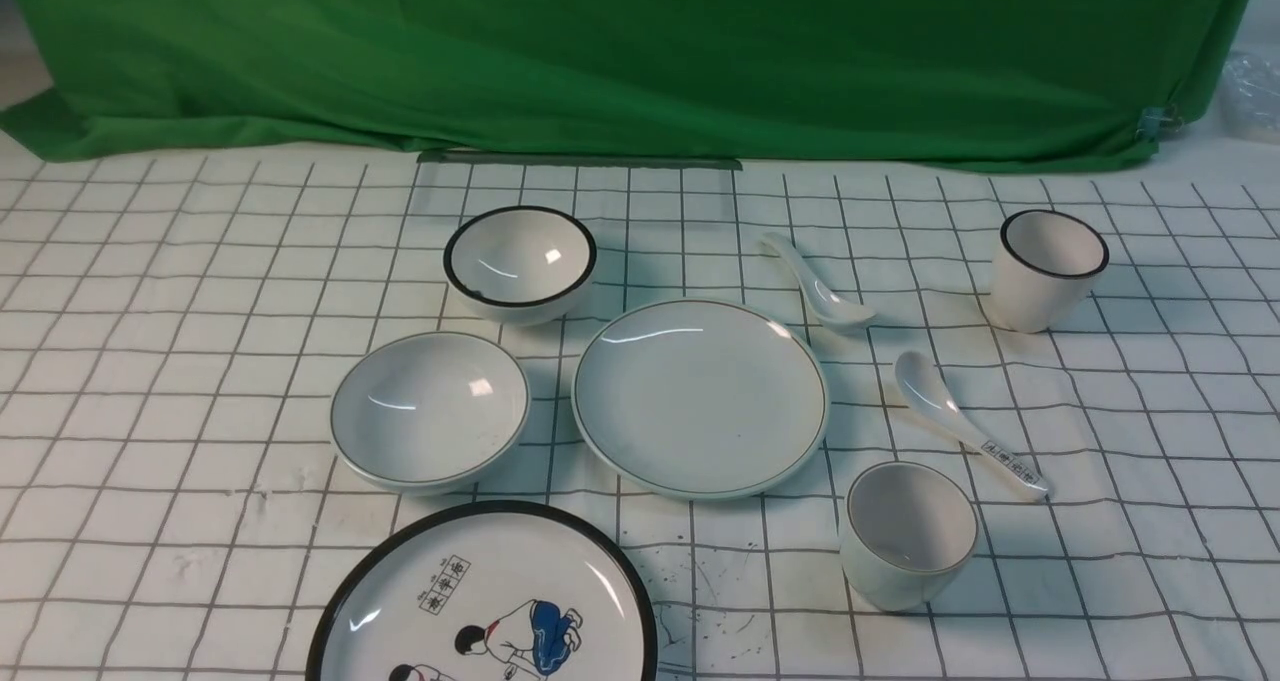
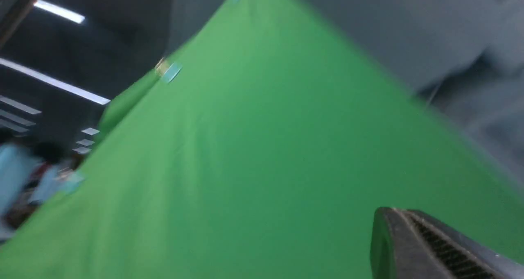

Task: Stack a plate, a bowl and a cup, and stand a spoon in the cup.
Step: Use the left arm to grab a blue rice bowl

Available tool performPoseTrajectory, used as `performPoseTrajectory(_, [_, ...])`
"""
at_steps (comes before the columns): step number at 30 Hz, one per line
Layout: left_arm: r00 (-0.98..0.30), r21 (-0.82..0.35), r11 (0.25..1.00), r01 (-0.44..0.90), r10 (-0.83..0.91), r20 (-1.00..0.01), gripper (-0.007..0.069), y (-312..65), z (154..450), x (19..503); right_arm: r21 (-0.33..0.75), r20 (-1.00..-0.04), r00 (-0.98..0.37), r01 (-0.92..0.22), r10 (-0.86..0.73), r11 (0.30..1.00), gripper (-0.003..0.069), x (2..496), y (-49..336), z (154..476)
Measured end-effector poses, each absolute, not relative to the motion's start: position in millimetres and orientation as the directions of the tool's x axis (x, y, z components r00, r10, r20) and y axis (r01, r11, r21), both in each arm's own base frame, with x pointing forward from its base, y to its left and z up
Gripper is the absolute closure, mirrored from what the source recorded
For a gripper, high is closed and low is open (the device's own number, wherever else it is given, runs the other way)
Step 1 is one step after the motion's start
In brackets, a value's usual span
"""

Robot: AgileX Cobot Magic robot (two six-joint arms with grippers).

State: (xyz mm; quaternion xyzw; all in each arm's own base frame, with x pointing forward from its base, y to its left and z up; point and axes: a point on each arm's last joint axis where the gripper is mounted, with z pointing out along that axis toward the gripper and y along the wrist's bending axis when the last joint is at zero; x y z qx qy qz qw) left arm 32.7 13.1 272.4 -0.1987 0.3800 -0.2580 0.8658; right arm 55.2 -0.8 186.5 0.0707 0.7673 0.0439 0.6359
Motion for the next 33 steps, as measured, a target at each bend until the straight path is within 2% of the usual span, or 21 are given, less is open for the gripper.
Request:
performPoseTrajectory(2, [0.548,-0.567,0.737,0.368,-0.664,-0.508,0.0622,10.8,304.9,24.9,0.419,-0.906,-0.053,0.049,0.421,0.907,0.0411,56.6,-0.7,197.3])
performPoseTrajectory(3, [0.508,-0.578,0.729,0.366,-0.677,-0.532,0.0622,8.6,317.3,24.6,0.507,-0.862,0.004,0.029,0.508,0.861,0.0411,56.8,-1.2,202.6])
performPoseTrajectory(4, [0.514,-0.573,0.730,0.372,-0.676,-0.528,0.0622,8.5,322.1,23.3,0.525,-0.851,0.005,0.029,0.525,0.851,0.0411,56.8,-1.2,202.6])
performPoseTrajectory(5, [0.428,-0.573,0.749,0.334,-0.662,-0.616,0.0622,3.3,352.1,23.4,0.652,-0.754,0.085,-0.023,0.651,0.758,0.0411,56.5,-2.1,210.8])
performPoseTrajectory(6, [0.359,-0.578,0.765,0.285,-0.644,-0.675,0.0622,1.0,366.9,27.7,0.696,-0.708,0.113,-0.051,0.697,0.716,0.0411,56.1,-2.6,214.2])
performPoseTrajectory(7, [0.331,-0.587,0.765,0.265,-0.645,-0.689,0.0622,0.7,364.4,31.7,0.703,-0.701,0.118,-0.056,0.704,0.709,0.0411,56.1,-2.7,214.8])
performPoseTrajectory(8, [0.219,-0.579,0.793,0.186,-0.608,-0.763,0.0622,-1.7,387.2,40.1,0.732,-0.664,0.140,-0.083,0.735,0.677,0.0411,55.6,-3.0,217.7])
performPoseTrajectory(10, [-0.057,-0.487,0.872,0.041,-0.485,-0.873,0.0622,-6.0,404.6,70.2,0.753,-0.633,0.156,-0.105,0.759,0.650,0.0411,55.2,-3.3,220.0])
performPoseTrajectory(12, [-0.187,-0.437,0.899,0.009,-0.428,-0.884,0.0622,-8.1,406.5,85.3,0.757,-0.627,0.159,-0.110,0.763,0.644,0.0411,55.1,-3.4,220.5])
performPoseTrajectory(15, [-0.569,-0.316,0.949,0.006,-0.256,-0.781,0.0622,-16.3,388.5,142.6,0.763,-0.613,0.170,-0.124,0.771,0.634,0.0428,54.8,-3.6,222.1])
performPoseTrajectory(17, [-0.713,-0.293,0.955,0.047,-0.173,-0.680,0.0622,-21.1,365.4,178.6,0.732,-0.653,0.154,-0.121,0.741,0.670,0.0459,54.7,-2.1,223.1])
performPoseTrajectory(18, [-0.714,-0.296,0.954,0.048,-0.175,-0.678,0.0622,-21.4,365.7,178.5,0.717,-0.670,0.148,-0.122,0.727,0.686,0.0463,54.6,-1.5,223.8])
performPoseTrajectory(19, [-0.798,-0.278,0.959,0.061,-0.121,-0.591,0.0622,-22.6,340.6,208.7,0.644,-0.752,0.091,-0.106,0.653,0.757,0.0529,51.8,1.1,235.4])
performPoseTrajectory(20, [-0.804,-0.276,0.959,0.061,-0.116,-0.583,0.0622,-22.6,338.0,211.3,0.635,-0.758,0.096,-0.116,0.645,0.763,0.0529,51.1,1.4,239.0])
performPoseTrajectory(22, [-0.852,-0.258,0.965,0.051,-0.093,-0.516,0.0622,-21.3,317.2,235.0,0.568,-0.818,0.037,-0.101,0.573,0.817,0.0596,44.7,1.6,263.3])
performPoseTrajectory(23, [-0.882,-0.245,0.969,0.037,-0.084,-0.464,0.0624,-20.1,302.3,249.2,0.473,-0.881,-0.075,-0.076,0.468,0.878,0.0620,42.1,1.4,283.5])
performPoseTrajectory(24, [-0.888,-0.243,0.969,0.034,-0.083,-0.452,0.0624,-19.8,298.5,252.8,0.450,-0.892,-0.075,-0.082,0.445,0.889,0.0624,40.4,1.1,290.8])
performPoseTrajectory(25, [-0.898,-0.238,0.971,0.030,-0.078,-0.433,0.0624,-19.5,290.5,267.9,0.349,-0.916,-0.239,-0.071,0.323,0.935,0.0629,44.0,1.9,306.8])
performPoseTrajectory(28, [-0.904,-0.210,0.976,0.054,-0.042,-0.427,0.0625,-23.3,281.7,290.6,0.223,-0.855,-0.496,-0.091,0.150,0.970,0.0631,54.9,7.5,329.1])
performPoseTrajectory(30, [-0.896,-0.177,0.980,0.087,0.000,-0.443,0.0624,-29.2,278.2,304.2,0.137,-0.731,-0.682,-0.104,0.030,0.985,0.0632,67.2,16.1,332.4])
performPoseTrajectory(33, [-0.890,-0.141,0.982,0.123,0.046,-0.454,0.0612,-39.8,271.8,320.3,0.052,-0.593,-0.797,-0.176,-0.111,0.983,0.0633,82.0,32.4,335.3])
